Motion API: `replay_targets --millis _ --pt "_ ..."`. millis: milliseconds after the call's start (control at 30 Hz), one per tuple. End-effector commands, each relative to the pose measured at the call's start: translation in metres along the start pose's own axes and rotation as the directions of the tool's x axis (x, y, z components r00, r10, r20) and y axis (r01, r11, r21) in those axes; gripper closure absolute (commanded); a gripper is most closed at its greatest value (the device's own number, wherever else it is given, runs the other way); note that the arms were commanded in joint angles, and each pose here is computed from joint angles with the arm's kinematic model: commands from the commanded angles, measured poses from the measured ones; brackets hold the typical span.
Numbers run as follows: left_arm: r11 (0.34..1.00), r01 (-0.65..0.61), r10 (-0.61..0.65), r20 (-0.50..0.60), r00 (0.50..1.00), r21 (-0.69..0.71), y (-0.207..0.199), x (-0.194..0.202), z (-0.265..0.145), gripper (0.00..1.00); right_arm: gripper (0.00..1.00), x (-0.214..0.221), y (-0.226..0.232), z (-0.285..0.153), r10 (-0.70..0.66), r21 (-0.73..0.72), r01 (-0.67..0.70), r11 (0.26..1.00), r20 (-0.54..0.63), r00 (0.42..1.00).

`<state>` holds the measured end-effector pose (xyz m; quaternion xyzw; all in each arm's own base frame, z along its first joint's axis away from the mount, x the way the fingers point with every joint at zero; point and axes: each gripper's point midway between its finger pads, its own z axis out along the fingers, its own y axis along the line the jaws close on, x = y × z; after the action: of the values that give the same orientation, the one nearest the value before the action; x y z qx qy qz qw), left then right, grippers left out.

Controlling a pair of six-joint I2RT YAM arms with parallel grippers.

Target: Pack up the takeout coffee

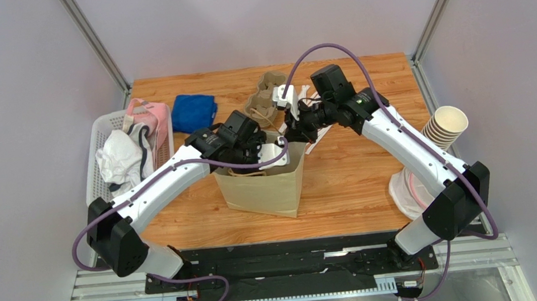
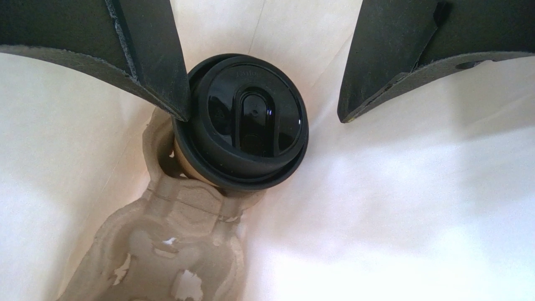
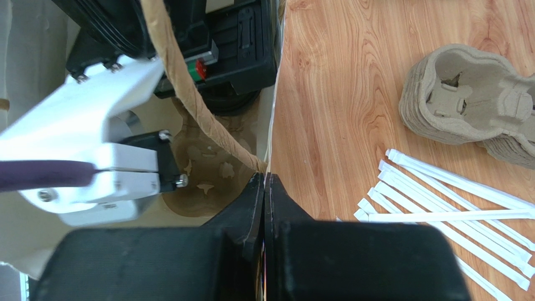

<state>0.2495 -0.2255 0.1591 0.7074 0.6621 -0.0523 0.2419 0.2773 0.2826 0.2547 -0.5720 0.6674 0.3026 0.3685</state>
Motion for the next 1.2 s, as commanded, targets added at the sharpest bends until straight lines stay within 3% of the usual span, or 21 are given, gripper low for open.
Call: replay_targets --millis 0,667,933,1100,1167 --pt "0.996 -0.017 0.025 0.099 0.995 -0.085 0.015 -0.027 -0.035 0.05 1.00 -0.006 -0.002 -0.006 -0.042 0.021 0.042 0.999 0.012 0.999" --pt "0.994 0.027 0.003 0.260 0.966 -0.110 0.004 -0.053 -0.100 0.09 1.00 -0.014 -0.006 -0.013 -0.126 0.066 0.123 0.990 0.038 0.991" --pt "0.952 0.195 -0.087 0.401 0.912 -0.236 0.016 -0.059 -0.145 0.11 1.00 -0.016 -0.001 -0.019 -0.174 0.077 0.169 0.983 0.060 0.983" --pt "0.896 0.336 -0.155 0.508 0.847 -0.288 0.031 -0.070 -0.186 0.01 0.99 -0.015 0.005 -0.021 -0.184 0.062 0.180 0.982 0.067 0.981" --pt "0.870 0.395 -0.188 0.542 0.819 -0.296 0.035 -0.072 -0.198 0.01 0.88 -0.016 0.006 -0.021 -0.176 0.053 0.173 0.984 0.067 0.982"
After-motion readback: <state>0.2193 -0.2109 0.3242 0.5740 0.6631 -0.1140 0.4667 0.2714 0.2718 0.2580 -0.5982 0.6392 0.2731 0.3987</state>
